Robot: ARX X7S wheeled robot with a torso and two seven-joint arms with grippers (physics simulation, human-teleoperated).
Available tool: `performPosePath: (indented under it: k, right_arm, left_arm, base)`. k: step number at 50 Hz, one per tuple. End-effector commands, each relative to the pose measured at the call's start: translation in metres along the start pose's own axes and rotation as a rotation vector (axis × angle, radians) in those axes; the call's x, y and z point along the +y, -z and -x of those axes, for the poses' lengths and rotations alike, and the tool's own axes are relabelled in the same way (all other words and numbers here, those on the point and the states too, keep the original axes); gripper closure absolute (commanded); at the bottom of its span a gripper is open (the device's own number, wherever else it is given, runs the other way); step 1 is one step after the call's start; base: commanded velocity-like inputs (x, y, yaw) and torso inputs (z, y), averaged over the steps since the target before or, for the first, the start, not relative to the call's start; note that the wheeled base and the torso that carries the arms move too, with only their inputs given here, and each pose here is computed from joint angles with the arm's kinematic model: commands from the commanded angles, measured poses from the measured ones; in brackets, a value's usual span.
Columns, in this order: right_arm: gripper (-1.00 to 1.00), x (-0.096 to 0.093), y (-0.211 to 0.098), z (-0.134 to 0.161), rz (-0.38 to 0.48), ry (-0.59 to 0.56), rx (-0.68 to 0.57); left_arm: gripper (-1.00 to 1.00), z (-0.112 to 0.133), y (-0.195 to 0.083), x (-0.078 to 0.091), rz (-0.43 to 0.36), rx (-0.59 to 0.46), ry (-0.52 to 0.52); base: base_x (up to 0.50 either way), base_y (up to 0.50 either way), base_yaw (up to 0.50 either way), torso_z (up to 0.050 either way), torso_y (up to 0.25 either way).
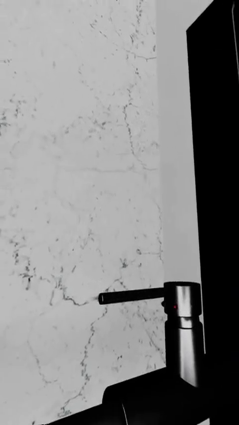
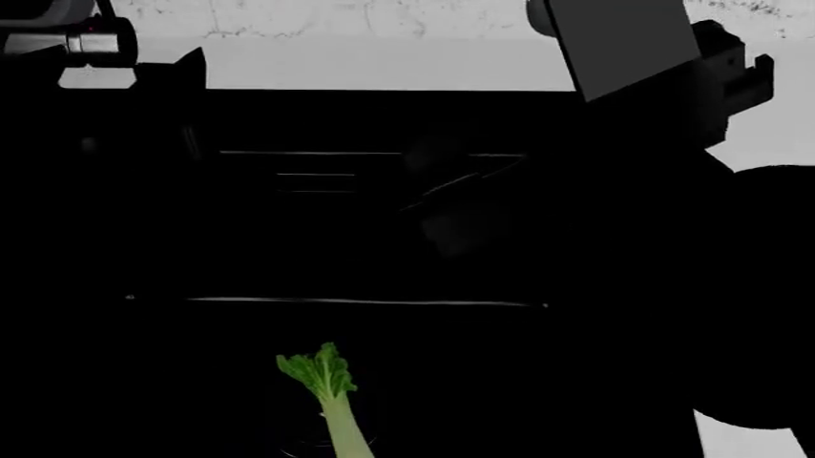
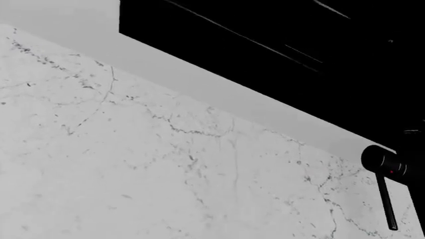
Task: Pick the celery from the sink and place it on the plate located on the counter
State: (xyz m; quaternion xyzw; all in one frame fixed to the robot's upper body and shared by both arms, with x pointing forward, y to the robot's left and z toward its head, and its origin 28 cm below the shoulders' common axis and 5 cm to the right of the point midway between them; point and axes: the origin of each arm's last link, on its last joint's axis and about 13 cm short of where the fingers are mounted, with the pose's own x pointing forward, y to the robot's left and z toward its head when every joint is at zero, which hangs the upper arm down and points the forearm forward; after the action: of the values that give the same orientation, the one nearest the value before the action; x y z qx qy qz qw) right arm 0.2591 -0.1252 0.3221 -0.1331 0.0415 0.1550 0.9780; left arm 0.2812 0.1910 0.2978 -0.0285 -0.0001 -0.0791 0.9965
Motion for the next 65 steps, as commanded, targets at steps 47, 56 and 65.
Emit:
performPosePath:
  k: [47,56,65]
  right_arm:
    - [-1.0,0.019,0.027,-0.15,-0.174,-0.388,0.635]
    - [-1.0,0.026,0.052,-0.161,-0.185,-0.42,0.695]
    - [-1.0,0.031,0.07,-0.162,-0.214,-0.445,0.725]
  left_arm:
    - [-1.0,0.011,-0.003,0.008,0.044,-0.045,0.037]
    - [-1.0,0.014,-0.003,0.009,0.051,-0.053,0.041]
    - [-1.0,0.013,-0.003,0.01,0.051,-0.054,0.042]
  base:
    - [0.0,0.0,0.0,0.0,0.0]
    - [0.0,0.0,0.0,0.0,0.0]
    - [0.0,0.0,0.0,0.0,0.0]
